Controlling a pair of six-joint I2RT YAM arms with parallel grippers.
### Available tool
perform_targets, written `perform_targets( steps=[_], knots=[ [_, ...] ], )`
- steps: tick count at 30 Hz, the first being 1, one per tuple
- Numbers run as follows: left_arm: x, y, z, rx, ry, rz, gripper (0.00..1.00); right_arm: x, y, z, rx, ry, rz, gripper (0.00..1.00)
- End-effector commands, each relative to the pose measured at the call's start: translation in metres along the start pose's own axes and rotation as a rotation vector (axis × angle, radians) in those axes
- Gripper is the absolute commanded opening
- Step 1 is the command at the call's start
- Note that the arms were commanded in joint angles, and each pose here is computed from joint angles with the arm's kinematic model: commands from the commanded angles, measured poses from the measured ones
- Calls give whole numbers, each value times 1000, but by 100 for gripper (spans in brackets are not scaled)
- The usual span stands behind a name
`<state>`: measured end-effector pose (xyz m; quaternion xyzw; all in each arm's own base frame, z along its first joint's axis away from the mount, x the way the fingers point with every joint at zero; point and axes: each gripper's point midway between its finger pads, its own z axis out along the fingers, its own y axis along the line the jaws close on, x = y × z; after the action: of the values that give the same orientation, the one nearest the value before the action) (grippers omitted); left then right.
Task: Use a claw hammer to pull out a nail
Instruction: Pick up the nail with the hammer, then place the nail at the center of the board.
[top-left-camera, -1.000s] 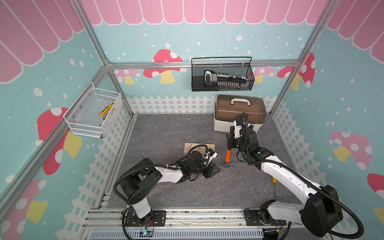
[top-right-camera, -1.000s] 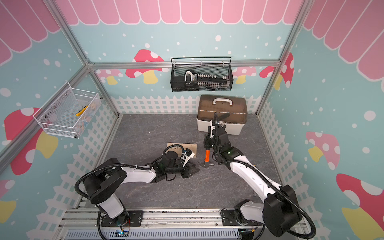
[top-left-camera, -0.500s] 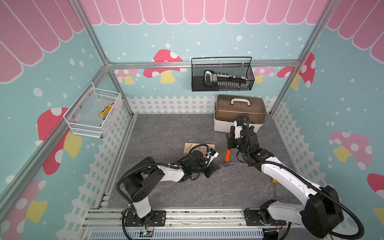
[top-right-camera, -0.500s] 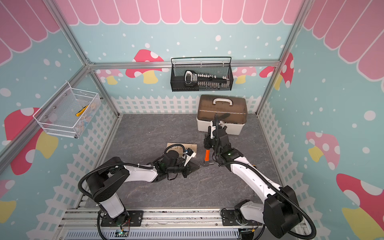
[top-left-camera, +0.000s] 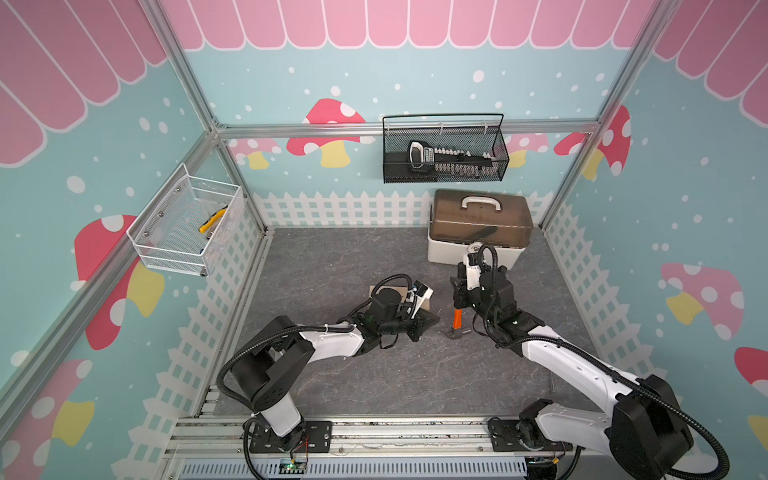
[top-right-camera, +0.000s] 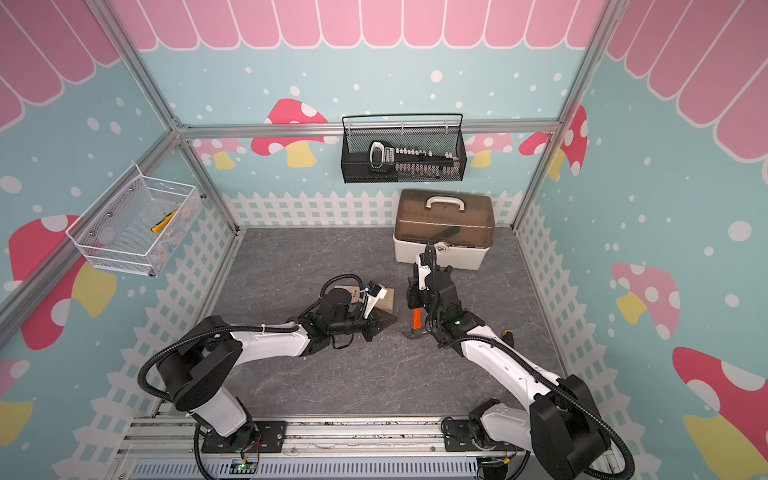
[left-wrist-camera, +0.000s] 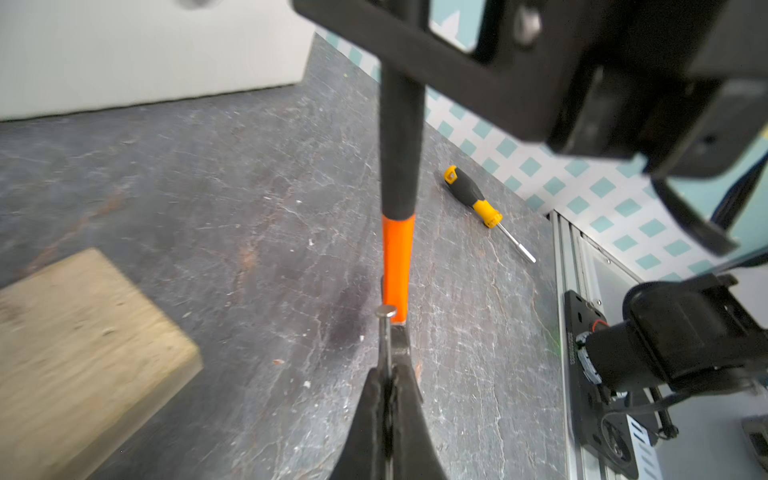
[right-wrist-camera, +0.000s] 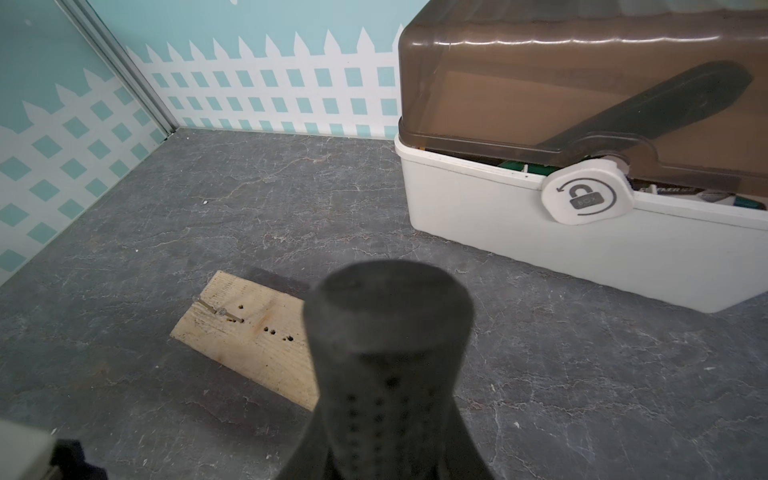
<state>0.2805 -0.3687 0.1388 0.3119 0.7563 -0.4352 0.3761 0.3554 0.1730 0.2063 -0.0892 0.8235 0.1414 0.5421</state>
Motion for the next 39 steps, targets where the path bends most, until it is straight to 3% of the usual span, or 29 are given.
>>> perform_targets(
  steps=[1, 11, 15, 20, 28, 39],
  knots=[
    [-5, 28, -23, -149, -25, -99, 0, -42, 1, -15, 25, -197, -5, 0],
    [45, 108, -127, -719, 30, -342, 0, -60, 5, -28, 114, -323, -26, 0],
    [66, 133, -158, -850, 25, -443, 0, -66, 7, -26, 164, -351, -30, 0],
    [90, 163, -175, -944, 93, -531, 0, -68, 9, -22, 165, -368, 25, 0],
    [106, 183, -172, -980, 165, -581, 0, -54, -3, -21, 196, -386, 133, 0],
    [122, 197, -167, -989, 250, -655, 8, -31, 20, -7, 80, -399, -79, 0]
  ],
)
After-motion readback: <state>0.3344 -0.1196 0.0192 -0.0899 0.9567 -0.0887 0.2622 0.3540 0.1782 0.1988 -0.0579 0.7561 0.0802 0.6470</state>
